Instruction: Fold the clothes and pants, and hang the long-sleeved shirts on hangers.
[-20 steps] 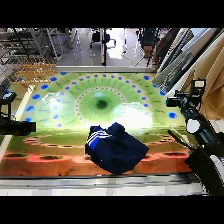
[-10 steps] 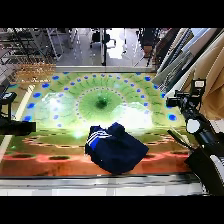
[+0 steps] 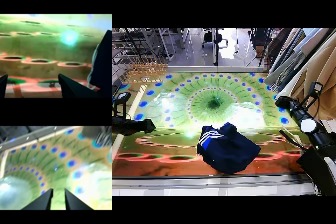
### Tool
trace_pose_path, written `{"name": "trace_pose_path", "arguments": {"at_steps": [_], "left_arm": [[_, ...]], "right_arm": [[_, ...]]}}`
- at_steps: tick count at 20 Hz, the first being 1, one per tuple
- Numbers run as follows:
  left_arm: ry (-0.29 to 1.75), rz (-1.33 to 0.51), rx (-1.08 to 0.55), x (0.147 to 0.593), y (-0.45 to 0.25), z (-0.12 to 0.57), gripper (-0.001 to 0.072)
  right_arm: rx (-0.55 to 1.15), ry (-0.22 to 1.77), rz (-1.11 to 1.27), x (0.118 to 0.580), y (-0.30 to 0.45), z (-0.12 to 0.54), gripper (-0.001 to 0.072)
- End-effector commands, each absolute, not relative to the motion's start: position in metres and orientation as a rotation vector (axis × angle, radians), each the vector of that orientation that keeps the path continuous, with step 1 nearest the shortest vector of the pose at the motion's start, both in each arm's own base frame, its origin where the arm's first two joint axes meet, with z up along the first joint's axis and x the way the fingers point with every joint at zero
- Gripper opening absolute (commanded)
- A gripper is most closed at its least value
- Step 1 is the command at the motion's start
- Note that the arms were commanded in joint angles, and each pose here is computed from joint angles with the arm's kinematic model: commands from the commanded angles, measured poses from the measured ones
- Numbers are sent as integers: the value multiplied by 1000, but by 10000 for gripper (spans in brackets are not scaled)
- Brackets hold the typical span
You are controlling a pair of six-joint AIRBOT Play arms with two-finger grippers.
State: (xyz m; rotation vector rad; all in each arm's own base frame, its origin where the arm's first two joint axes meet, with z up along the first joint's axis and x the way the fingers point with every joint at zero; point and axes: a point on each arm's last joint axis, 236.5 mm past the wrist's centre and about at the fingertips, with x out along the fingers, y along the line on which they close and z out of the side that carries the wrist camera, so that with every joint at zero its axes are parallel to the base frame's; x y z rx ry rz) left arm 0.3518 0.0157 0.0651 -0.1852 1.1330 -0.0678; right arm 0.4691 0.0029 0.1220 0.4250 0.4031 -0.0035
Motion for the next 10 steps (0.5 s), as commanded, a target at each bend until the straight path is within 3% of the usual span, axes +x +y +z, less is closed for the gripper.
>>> {"name": "trace_pose_path", "arguments": {"at_steps": [1, 2, 6, 7, 9, 10], "left_arm": [[1138, -263, -332, 369, -34, 54, 695], [1134, -358, -393, 375, -57, 52, 695], [1242, -654, -492, 373, -131, 16, 695], [1294, -679, -497, 367, -141, 2, 695], [1380, -707, -520, 359, -153, -22, 696], [1400, -710, -539, 358, -155, -28, 695]], "right_arm": [[464, 686, 170, 434, 66, 76, 291], [413, 774, 255, 418, 91, 62, 334], [286, 1056, 589, 347, 188, 20, 351], [266, 1092, 641, 335, 206, 13, 399], [225, 1156, 706, 319, 235, -5, 618], [209, 1188, 727, 314, 246, -15, 632]]}}
